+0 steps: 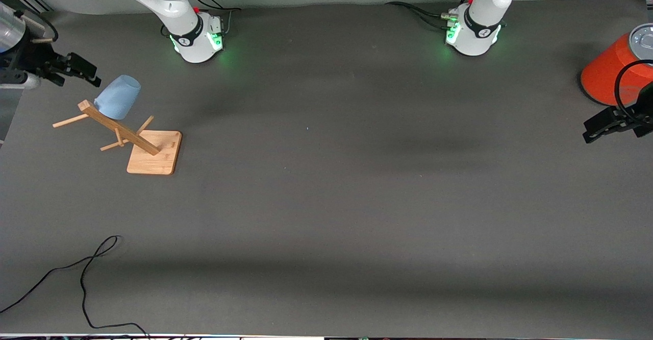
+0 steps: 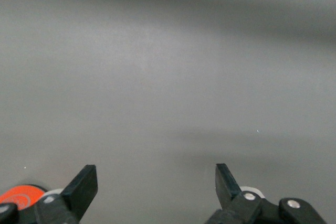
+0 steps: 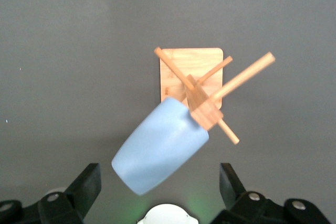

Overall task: Rotate and upright cup with both arms
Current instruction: 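Reach the right gripper to the blue cup on the wooden stand, then close the right gripper on the blue cup's base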

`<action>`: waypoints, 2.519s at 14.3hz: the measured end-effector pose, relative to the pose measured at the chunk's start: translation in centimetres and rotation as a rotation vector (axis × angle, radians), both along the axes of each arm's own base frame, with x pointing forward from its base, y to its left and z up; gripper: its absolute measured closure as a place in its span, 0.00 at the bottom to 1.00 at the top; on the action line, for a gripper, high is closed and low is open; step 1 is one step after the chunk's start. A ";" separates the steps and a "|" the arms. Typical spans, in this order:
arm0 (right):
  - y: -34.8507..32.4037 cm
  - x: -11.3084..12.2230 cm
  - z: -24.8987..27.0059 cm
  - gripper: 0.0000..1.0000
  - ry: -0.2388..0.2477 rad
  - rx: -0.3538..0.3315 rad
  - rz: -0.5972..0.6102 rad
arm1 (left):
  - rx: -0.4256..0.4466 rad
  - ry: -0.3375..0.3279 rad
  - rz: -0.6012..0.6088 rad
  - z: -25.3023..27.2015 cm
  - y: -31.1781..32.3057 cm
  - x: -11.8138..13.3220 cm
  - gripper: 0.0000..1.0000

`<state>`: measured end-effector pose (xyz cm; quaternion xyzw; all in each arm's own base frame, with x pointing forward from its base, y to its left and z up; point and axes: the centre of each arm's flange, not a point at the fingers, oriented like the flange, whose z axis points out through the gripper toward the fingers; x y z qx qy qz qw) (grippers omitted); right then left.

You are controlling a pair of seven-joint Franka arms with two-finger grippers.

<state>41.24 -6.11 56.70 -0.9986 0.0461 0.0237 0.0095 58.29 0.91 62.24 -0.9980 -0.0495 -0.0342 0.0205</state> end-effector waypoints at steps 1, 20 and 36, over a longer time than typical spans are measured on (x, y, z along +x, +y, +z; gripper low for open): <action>-0.3 -0.3 -0.1 0.00 0.001 0.004 -0.011 | 0.000 -0.005 -0.001 0.0 -0.1 0.1 0.00; 0.0 -0.8 -10.0 0.00 0.061 -0.033 -0.749 | 0.001 0.004 -0.008 -0.5 -0.5 0.3 0.00; 0.3 -2.0 -11.1 0.19 0.079 -0.031 -0.761 | 0.001 0.009 -0.008 -0.7 -0.5 0.4 0.00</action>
